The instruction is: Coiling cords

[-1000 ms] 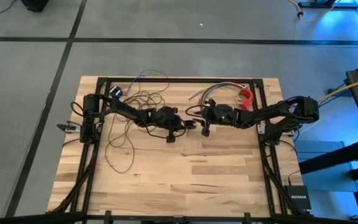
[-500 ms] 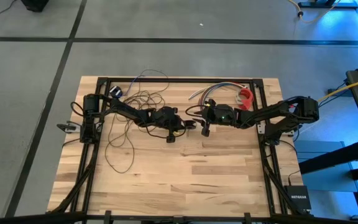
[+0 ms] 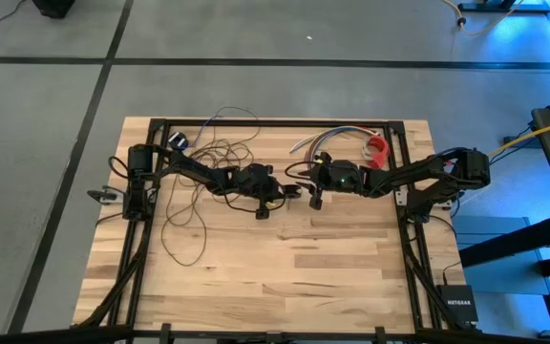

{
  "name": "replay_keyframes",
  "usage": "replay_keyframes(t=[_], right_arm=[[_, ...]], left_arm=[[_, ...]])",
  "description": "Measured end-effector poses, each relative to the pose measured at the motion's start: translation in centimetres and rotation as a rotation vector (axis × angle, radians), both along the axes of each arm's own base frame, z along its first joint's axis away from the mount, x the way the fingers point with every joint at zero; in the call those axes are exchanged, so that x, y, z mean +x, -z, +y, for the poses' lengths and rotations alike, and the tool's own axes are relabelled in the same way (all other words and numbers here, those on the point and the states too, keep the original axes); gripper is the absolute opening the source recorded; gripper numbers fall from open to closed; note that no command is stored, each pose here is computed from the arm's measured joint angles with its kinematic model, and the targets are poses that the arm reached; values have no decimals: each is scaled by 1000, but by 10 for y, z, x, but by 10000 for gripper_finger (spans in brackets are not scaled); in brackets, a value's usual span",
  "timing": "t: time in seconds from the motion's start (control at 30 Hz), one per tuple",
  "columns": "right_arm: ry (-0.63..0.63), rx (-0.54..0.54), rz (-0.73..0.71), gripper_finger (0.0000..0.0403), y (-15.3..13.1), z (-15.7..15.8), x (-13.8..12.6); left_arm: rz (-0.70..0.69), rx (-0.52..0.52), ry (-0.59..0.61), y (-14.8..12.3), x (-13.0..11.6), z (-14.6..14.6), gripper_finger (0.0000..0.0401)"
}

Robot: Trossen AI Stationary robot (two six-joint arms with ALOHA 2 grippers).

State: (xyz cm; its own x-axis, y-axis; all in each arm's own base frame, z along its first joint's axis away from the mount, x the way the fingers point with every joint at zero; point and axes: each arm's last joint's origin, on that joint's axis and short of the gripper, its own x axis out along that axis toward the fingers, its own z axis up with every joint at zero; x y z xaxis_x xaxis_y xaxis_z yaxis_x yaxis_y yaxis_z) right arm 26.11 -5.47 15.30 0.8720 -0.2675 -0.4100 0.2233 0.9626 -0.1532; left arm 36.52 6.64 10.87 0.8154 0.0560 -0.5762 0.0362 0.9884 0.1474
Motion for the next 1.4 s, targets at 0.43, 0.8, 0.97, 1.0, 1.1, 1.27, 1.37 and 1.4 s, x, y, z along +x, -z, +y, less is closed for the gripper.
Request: replay_keyframes(t=[0.43, 0.8, 0.97, 1.0, 1.1, 1.27, 1.37, 1.4], right_arm=[[-57, 73, 148, 143, -10, 9, -18], [-144, 49, 143, 143, 16, 9, 0], [-99, 9, 165, 143, 22, 7, 1], [-102, 4, 166, 143, 23, 7, 1], [-116, -26, 158, 143, 21, 7, 2], [-136, -81, 157, 143, 21, 6, 3], [-112, -122, 168, 143, 16, 5, 4], [-110, -131, 171, 143, 13, 5, 4]], left_arm=[[1, 1, 15, 0, 1, -5, 2], [-22, 20, 29, -2, 2, -6, 3], [-22, 16, 31, -2, 3, -8, 3], [-22, 16, 31, -2, 3, -8, 2], [-18, 13, 30, -2, 3, -8, 2], [-15, 10, 28, -1, 2, -8, 4], [-15, 10, 28, -1, 2, -8, 2], [-14, 9, 28, -1, 2, -8, 2]])
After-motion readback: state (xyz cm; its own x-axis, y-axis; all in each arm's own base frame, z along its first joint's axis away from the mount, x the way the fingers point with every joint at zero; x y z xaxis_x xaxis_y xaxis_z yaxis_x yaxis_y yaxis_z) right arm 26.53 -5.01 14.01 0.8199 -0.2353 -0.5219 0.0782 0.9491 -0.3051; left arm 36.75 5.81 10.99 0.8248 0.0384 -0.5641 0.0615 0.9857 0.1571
